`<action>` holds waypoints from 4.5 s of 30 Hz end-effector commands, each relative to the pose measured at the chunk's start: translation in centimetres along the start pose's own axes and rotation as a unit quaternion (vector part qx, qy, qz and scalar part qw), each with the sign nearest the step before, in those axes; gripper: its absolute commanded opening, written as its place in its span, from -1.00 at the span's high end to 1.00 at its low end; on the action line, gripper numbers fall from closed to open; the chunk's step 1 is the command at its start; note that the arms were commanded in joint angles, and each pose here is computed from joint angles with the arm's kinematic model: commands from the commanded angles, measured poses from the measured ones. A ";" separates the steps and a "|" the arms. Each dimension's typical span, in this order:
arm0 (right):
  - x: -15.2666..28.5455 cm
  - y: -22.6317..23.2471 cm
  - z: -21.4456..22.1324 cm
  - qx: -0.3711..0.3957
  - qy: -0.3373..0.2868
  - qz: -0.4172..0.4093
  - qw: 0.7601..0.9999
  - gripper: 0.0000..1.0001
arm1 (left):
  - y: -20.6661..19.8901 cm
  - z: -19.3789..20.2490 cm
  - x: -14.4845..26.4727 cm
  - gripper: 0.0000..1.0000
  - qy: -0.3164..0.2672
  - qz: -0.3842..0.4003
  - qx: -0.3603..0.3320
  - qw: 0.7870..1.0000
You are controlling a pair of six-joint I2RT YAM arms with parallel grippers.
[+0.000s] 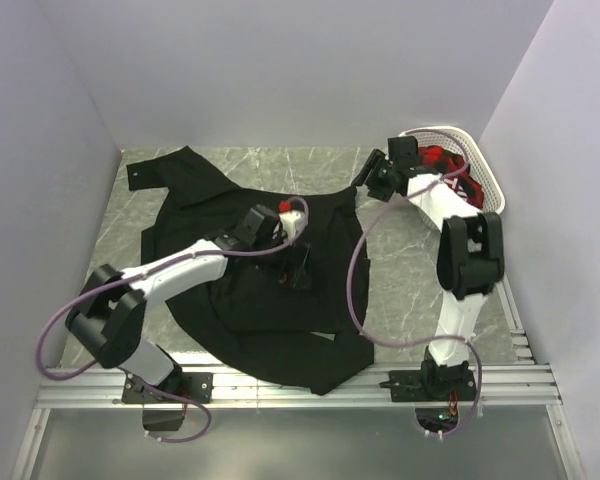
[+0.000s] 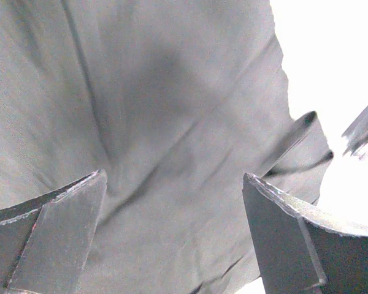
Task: Fold and stack the long sleeve shirts
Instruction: Flatten the shirt out
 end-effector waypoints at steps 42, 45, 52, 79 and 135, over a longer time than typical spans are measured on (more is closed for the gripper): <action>2.7 -2.2 12.3 0.090 0.094 0.097 0.987 0.17 | 29.2 -12.2 3.9 -0.99 -0.197 -0.349 0.316 0.860; 2.8 -2.4 12.3 0.095 0.092 0.110 0.985 0.48 | 29.9 -11.5 3.4 -0.99 -0.189 -0.357 0.323 0.856; 6.5 -1.2 9.6 0.132 0.045 0.149 0.979 0.88 | 31.2 -10.2 3.2 -0.99 -0.172 -0.387 0.346 0.837; 6.8 2.9 9.9 0.076 0.059 0.034 0.995 -0.05 | 23.2 -12.6 13.1 -0.99 -0.277 -0.328 0.363 0.827; 4.6 -0.4 18.1 0.104 0.169 0.127 0.972 -0.32 | 20.7 5.0 10.5 -0.99 -0.168 -0.321 0.504 0.784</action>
Point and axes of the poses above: each gripper's point midway between its finger pads, its own x axis back along the fingers, its own y axis along the line the jaws close on, z = x × y, the point moved 8 cm from there along x, back along the fingers, and after that the axes turned 3 degrees about x, right-handed, at the moved point
